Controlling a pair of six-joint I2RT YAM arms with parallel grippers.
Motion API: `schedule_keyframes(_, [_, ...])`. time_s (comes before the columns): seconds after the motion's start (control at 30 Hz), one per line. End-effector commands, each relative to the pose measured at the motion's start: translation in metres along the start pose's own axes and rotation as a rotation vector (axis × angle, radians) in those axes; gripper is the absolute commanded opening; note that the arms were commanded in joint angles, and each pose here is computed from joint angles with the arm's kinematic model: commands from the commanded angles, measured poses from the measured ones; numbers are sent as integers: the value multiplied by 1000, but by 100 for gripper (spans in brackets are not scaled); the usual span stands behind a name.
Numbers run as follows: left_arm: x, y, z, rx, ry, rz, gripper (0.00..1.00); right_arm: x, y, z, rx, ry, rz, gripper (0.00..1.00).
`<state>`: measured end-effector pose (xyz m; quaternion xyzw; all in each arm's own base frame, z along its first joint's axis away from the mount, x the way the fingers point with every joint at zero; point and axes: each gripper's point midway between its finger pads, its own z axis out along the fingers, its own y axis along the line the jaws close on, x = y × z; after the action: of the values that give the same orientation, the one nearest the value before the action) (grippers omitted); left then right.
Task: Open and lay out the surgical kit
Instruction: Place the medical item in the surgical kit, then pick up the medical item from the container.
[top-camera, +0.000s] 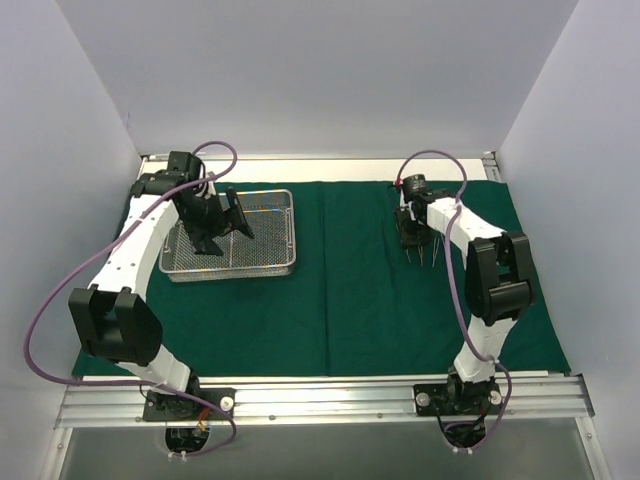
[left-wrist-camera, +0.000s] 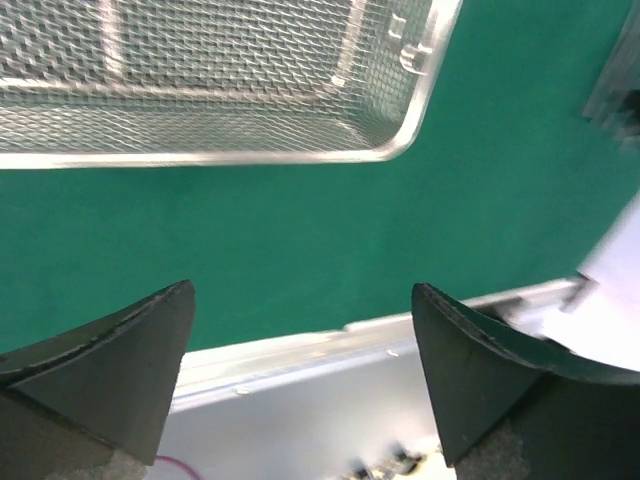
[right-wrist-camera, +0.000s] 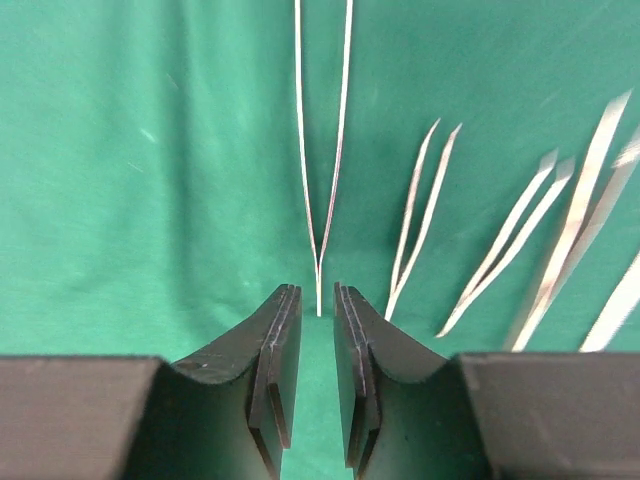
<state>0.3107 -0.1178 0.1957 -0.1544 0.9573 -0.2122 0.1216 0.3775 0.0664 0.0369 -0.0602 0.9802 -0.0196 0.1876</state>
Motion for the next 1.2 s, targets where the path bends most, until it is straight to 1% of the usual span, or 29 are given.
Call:
schedule_keyframes(0.0, [-18,21,3,-154,-40,90,100,-41,-9,-55,22,-136,3,21])
schedule_keyframes(0.03, [-21,27,6,-190,-38,120,94,-51,-9,-68,17,-171,3,22])
schedule_keyframes(0.1, [-24,36,18,-248,-15,154,90,-57,-9,-79,12,-194,-8,22])
schedule_keyframes(0.13, [-29,39,21,-273,-19,197,84,-60,-8,-86,6,-211,-8,22])
schedule_keyframes(0.2, [-31,42,36,-307,10,249,80,-60,-7,-90,2,-226,-6,22])
schedule_keyframes(0.23, [-37,44,39,-332,8,288,75,-61,-7,-93,0,-238,-1,22])
schedule_keyframes(0.3, [-39,52,52,-381,46,297,73,-55,1,-91,-45,-225,0,22])
schedule_keyframes(0.33, [-43,51,56,-378,50,309,69,-54,3,-91,-53,-223,2,22])
schedule_keyframes(0.37, [-42,50,65,-367,78,313,68,-53,6,-91,-69,-221,4,22])
schedule_keyframes(0.43, [-45,43,73,-328,90,357,67,-51,12,-89,-86,-215,7,22])
schedule_keyframes(0.5, [-51,42,78,-339,101,375,65,-51,14,-89,-94,-213,7,22])
schedule_keyframes(0.57, [-55,45,83,-353,121,372,64,-51,17,-89,-99,-208,5,22])
schedule_keyframes(0.63, [-64,48,81,-362,96,335,60,-54,20,-90,-108,-211,5,22])
schedule_keyframes(0.77, [-78,45,77,-298,34,284,59,-56,31,-94,-138,-211,0,21])
schedule_keyframes(0.9, [-80,39,80,-259,23,233,60,-54,50,-95,-176,-211,-28,22])
schedule_keyframes(1.0, [-79,42,81,-268,2,182,65,-51,62,-88,-196,-200,-60,22])
schedule_keyframes(1.03, [-77,47,82,-285,-1,143,69,-50,64,-87,-200,-198,-69,22])
schedule_keyframes(1.17, [-94,66,74,-358,-90,85,74,-51,72,-78,-229,-197,-108,22])
